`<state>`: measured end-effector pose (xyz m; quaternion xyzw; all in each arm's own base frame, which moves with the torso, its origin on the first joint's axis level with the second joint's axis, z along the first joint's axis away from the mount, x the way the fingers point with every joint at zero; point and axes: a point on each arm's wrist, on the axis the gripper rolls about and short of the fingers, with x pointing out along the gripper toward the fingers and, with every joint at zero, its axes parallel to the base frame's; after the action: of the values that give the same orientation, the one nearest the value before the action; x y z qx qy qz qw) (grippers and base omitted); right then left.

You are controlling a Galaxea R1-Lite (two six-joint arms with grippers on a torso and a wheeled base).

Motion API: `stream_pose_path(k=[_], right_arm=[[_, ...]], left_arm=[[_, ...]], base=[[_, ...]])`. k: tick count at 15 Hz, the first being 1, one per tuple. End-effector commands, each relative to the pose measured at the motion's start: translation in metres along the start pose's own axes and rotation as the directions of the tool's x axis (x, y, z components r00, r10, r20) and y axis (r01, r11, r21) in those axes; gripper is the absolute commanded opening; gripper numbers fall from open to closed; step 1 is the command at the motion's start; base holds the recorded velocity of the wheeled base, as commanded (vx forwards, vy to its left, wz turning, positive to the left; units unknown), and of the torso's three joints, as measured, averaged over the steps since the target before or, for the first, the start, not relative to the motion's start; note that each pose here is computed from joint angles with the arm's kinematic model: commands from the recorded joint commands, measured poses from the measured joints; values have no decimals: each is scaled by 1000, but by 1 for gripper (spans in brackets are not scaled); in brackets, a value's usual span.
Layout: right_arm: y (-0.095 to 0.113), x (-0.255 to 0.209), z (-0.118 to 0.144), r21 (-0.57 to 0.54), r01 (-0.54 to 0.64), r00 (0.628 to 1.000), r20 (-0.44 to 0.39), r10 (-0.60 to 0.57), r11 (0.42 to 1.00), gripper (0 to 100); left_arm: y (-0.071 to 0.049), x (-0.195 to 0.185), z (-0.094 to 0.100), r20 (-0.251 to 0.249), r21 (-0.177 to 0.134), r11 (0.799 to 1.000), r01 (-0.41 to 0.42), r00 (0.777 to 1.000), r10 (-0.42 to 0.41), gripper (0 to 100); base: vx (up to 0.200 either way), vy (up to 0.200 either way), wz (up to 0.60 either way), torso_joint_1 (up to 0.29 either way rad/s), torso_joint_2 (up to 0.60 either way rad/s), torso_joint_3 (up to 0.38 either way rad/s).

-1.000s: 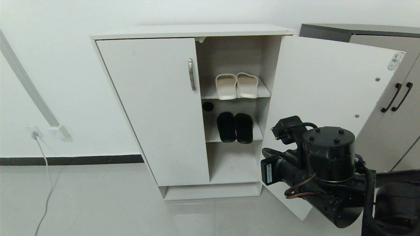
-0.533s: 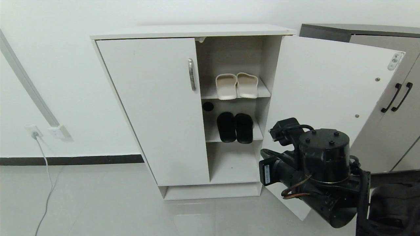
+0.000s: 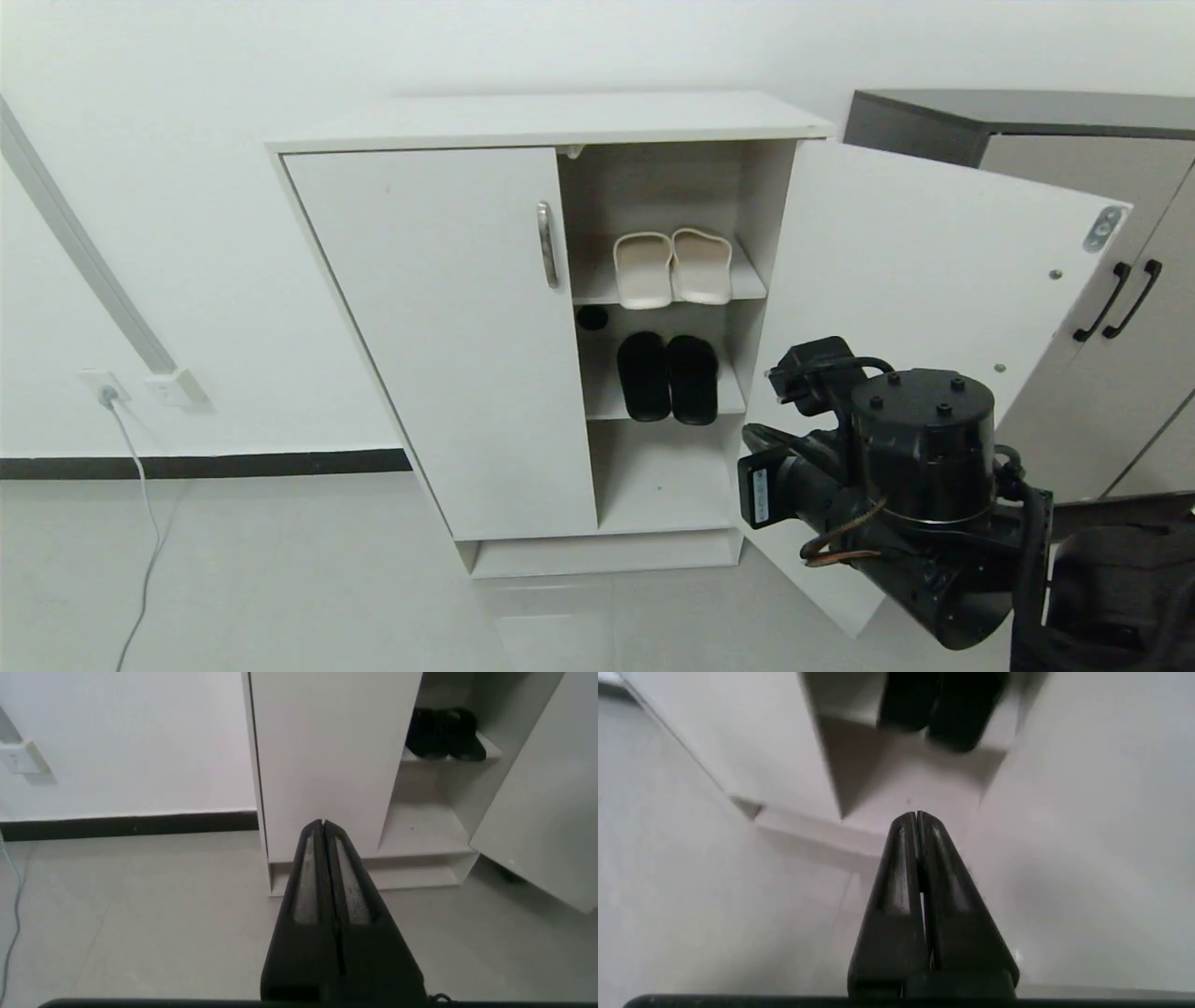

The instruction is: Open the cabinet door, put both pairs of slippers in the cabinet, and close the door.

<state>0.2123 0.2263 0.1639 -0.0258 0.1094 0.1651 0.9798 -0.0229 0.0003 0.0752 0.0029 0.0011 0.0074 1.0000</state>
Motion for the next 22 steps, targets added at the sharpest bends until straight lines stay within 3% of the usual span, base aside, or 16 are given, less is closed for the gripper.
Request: stream_pose_path(k=[1,11,22], right_arm=[[-1,1,-1,-3,4,1000,-5,-4,1000,0],[-1,1,-1,-3,4,1000,-5,-4,1000,0],[-1,1,-1,-2,5,1000,-5,-5,1000,0]], left_arm=[[0,0,0,-2,0,1000,0,1000,0,0],[0,0,0,-2,0,1000,0,1000,0,0],[0,0,0,-2,0,1000,0,1000,0,0]], base=[[0,0,0,22,-520,-359],[0,0,0,128,-465,-338],[0,0,0,201,-514,-317]])
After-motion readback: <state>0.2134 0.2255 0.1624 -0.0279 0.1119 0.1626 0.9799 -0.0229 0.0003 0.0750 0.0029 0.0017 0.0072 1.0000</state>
